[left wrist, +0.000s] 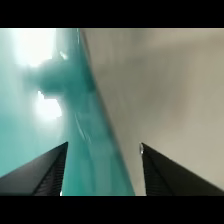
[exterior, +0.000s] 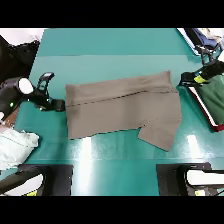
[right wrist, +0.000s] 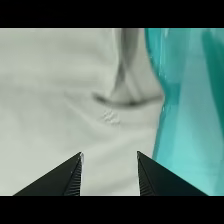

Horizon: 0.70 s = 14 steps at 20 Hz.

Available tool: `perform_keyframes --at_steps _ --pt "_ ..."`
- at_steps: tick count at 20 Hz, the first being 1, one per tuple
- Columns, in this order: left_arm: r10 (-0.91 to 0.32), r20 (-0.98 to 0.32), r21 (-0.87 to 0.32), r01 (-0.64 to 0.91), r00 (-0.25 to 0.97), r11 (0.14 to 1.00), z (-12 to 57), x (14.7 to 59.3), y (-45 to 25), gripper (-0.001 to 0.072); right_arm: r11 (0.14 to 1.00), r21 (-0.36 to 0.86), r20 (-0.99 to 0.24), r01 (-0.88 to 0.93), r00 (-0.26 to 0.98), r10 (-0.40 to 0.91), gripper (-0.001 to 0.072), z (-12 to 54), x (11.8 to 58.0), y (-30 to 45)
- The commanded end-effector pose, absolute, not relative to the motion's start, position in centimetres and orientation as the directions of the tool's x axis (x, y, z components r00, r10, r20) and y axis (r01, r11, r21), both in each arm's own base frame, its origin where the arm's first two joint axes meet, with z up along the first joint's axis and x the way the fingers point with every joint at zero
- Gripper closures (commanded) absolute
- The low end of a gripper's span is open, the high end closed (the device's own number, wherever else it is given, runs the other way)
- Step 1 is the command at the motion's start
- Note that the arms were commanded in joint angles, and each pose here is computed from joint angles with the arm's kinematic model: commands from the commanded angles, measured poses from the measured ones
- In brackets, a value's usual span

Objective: Fold the shirts.

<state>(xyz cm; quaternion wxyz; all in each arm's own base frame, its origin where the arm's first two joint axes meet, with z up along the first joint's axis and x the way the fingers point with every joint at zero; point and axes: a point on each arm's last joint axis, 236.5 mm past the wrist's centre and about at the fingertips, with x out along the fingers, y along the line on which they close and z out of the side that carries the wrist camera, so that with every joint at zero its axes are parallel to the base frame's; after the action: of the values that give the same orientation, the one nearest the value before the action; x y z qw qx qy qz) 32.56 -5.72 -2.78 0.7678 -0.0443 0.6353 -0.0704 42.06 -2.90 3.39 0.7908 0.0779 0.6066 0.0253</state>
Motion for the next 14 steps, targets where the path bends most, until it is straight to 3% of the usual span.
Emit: perform_keyframes --at_steps 1,6,14 --pt "-0.193 -0.976 -0.199 -0.050 0.105 0.979 -4.4 26.7 -6.1 0.0164 0.985 0.161 -0.950 0.064 0.281 0.137 0.0313 4.3 38.9 -2.5" --pt "-0.274 -0.961 -0.276 -0.106 0.033 0.955 -7.8 21.5 -7.9 0.0164 0.987 0.157 -0.940 0.047 0.314 0.134 0.0314 4.1 36.7 -1.3" --pt "-0.347 -0.934 -0.355 -0.124 0.081 0.927 -8.1 22.4 -9.6 0.0165 0.988 0.150 -0.921 0.031 0.367 0.128 0.0313 6.1 35.7 -1.0"
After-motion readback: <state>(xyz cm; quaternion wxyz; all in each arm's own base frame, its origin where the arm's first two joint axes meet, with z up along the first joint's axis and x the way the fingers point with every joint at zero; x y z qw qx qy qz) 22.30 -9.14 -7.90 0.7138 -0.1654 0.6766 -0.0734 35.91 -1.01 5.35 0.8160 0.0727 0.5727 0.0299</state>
